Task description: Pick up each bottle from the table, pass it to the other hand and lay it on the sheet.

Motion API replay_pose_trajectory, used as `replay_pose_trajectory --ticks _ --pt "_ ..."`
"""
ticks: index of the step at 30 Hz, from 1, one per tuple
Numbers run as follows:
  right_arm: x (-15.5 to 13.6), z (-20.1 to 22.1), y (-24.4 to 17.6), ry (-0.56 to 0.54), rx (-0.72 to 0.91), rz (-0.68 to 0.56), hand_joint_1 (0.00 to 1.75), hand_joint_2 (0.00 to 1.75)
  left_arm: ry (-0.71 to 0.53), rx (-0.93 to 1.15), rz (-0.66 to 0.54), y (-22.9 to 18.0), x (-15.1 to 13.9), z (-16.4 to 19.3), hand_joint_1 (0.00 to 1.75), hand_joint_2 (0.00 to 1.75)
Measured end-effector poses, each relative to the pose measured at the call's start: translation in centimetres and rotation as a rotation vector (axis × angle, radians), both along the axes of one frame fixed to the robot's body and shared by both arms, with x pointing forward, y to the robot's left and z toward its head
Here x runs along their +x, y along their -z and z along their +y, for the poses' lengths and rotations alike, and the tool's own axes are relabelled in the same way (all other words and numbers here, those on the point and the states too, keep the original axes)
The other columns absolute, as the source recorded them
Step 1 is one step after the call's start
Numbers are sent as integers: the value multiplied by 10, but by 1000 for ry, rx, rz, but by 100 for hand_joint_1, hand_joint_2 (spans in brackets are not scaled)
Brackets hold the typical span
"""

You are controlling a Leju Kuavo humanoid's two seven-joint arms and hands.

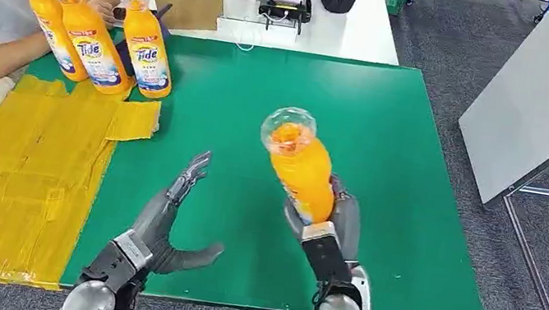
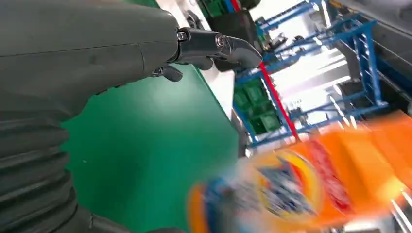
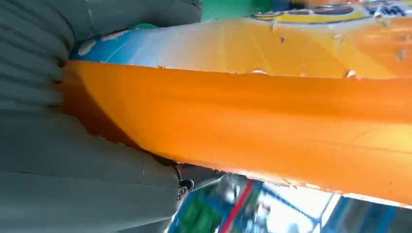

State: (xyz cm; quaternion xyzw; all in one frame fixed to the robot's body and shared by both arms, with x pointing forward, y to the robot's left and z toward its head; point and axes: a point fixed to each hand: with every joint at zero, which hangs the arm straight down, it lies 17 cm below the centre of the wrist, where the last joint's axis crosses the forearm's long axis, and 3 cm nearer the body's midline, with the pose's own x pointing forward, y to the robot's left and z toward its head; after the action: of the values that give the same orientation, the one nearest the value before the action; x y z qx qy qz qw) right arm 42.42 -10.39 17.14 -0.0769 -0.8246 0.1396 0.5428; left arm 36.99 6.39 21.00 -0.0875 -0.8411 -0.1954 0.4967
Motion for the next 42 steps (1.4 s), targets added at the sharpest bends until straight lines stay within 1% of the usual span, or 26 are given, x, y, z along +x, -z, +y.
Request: replay_pose_trajectory --ticks 3,6,9,14,19,25,29,30,35,42 --pt "-5 29 12 -69 -14 30 175 175 18 -3 -5 -2 -1 -4 0 175" --pt "-6 43 17 -96 -23 44 175 175 29 -5 -7 -4 -1 -6 0 175" --pt "-10 60 24 -147 -40 58 175 175 38 -14 -12 -7 0 -7 0 175" --pt "-26 106 33 -253 -102 49 175 175 51 -26 -17 -12 4 -9 0 175" --pt "-34 123 41 -295 -132 51 175 175 50 -25 -18 -12 8 -9 0 175" --pt "-44 144 43 -352 -209 12 175 175 34 -41 -6 -12 14 -3 0 175" --pt "-48 153 44 -357 -244 -9 175 175 27 -55 18 -6 17 1 0 175" --pt "-47 153 44 -354 -248 -12 175 175 26 -60 24 -5 18 1 175 175" --pt "-46 153 47 -349 -268 -15 175 175 34 -89 55 -1 19 3 175 175" --pt "-45 152 51 -346 -273 -5 175 175 38 -101 66 0 19 4 175 175"
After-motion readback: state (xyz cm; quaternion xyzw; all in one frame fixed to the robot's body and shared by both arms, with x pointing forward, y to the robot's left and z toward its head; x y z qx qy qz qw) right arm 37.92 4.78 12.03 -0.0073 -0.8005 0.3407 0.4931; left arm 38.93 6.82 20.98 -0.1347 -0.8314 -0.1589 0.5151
